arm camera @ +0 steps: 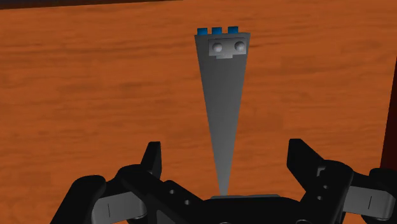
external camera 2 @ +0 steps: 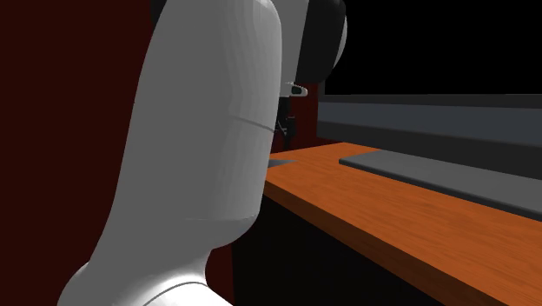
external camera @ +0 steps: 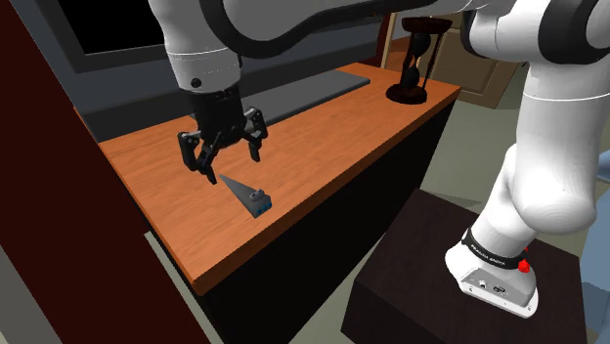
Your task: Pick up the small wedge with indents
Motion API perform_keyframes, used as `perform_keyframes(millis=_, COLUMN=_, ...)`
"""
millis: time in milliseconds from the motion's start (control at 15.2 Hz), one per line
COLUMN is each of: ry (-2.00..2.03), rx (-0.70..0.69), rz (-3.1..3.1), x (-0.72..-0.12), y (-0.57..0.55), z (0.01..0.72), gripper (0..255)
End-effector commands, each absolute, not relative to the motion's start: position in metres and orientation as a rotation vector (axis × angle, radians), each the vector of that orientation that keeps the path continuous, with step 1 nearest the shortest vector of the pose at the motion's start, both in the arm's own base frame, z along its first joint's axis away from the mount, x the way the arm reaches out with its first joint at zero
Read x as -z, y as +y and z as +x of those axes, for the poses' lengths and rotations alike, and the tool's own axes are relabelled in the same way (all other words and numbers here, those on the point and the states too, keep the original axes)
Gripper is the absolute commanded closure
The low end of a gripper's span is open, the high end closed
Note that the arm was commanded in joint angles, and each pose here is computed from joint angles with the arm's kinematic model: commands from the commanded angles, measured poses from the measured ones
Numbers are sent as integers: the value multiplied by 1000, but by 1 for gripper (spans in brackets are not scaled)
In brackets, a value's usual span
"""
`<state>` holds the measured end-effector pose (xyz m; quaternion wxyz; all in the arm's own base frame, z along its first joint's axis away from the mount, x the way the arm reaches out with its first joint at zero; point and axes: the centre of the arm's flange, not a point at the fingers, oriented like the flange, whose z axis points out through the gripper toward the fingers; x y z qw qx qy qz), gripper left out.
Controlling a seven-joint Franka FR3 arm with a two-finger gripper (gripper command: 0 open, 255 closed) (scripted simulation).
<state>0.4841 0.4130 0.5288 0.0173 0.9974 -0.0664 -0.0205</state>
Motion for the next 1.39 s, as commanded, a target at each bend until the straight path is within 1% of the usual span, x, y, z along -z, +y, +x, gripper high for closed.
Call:
perform_keyframes(millis=0, ry=-208, rx=63, rz=3099, x=-519, y=415, z=486, gripper=0)
perform_keyframes(millis=396, ry=-208, rx=63, rz=3099, x=-495, y=415, z=486, gripper=0)
perform_keyframes(millis=462, ry=-208, rx=63, rz=3099, x=-495, y=416, z=486, gripper=255)
perform_keyframes(millis=1056, ry=-208, rx=63, rz=3099, x=-495, y=415, z=486, gripper=255)
perform_keyframes(millis=1320, ry=-208, rx=63, rz=3099, x=-516, y=415, z=486, gripper=255)
